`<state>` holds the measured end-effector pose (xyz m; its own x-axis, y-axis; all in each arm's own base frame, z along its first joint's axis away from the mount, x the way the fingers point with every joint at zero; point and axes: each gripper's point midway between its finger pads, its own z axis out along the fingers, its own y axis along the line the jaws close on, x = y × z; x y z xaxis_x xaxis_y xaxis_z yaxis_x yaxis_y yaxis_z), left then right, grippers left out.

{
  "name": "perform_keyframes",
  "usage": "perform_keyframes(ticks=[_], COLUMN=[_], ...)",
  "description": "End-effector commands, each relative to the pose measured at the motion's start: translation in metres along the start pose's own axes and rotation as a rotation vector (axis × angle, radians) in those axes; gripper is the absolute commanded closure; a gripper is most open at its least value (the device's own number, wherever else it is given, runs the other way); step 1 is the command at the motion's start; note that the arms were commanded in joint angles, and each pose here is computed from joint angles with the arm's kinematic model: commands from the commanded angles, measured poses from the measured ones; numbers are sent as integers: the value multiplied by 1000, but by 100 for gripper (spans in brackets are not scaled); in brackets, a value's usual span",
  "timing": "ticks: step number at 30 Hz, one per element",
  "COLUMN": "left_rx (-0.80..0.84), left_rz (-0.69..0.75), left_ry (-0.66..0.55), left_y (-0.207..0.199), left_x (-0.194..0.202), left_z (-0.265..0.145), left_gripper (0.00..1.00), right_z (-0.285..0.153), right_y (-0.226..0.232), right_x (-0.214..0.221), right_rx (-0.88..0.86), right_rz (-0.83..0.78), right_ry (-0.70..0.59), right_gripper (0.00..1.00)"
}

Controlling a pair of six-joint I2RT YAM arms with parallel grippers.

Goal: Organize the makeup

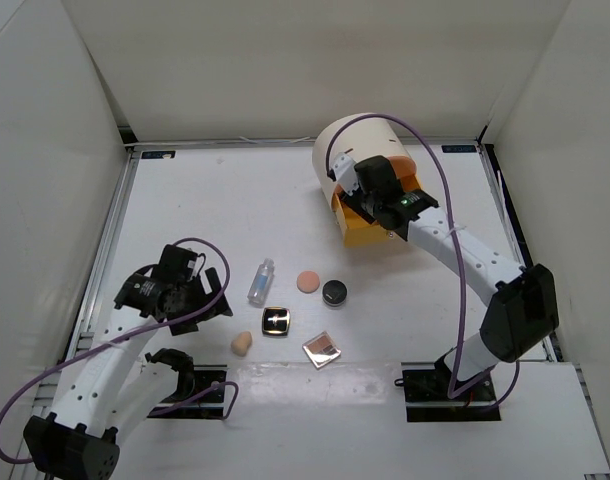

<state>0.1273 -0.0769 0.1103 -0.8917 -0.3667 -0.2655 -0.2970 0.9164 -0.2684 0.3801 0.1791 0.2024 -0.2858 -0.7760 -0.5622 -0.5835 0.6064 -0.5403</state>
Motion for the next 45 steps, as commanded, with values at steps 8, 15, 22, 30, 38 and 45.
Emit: perform_keyframes(ticks=[8, 15, 22, 30, 38, 45], left_rx=[12, 104, 212, 36, -80, -156], left_rz=[7, 65, 285, 402, 378, 426], left_ry=[27, 11, -43, 7, 18, 30], left_y=[-5, -27, -88, -114, -121, -120], left_x=[0, -12, -25, 7, 33, 51], left_z=[11, 22, 25, 60, 87, 113], left_gripper=[2, 2, 2, 2, 2, 2], right_z=[-52, -98, -100, -108, -115, -117], right_y=[-15, -23, -38, -38, -39, -37], right_x=[-68, -91, -76, -38, -10, -2], right_rx=[-27, -38, 42, 106, 156, 172], right_rz=[111, 216, 418, 577, 630, 671], right_ry=[-308, -505, -470, -358, -329, -308], right_gripper=[31, 12, 1, 1, 1, 1])
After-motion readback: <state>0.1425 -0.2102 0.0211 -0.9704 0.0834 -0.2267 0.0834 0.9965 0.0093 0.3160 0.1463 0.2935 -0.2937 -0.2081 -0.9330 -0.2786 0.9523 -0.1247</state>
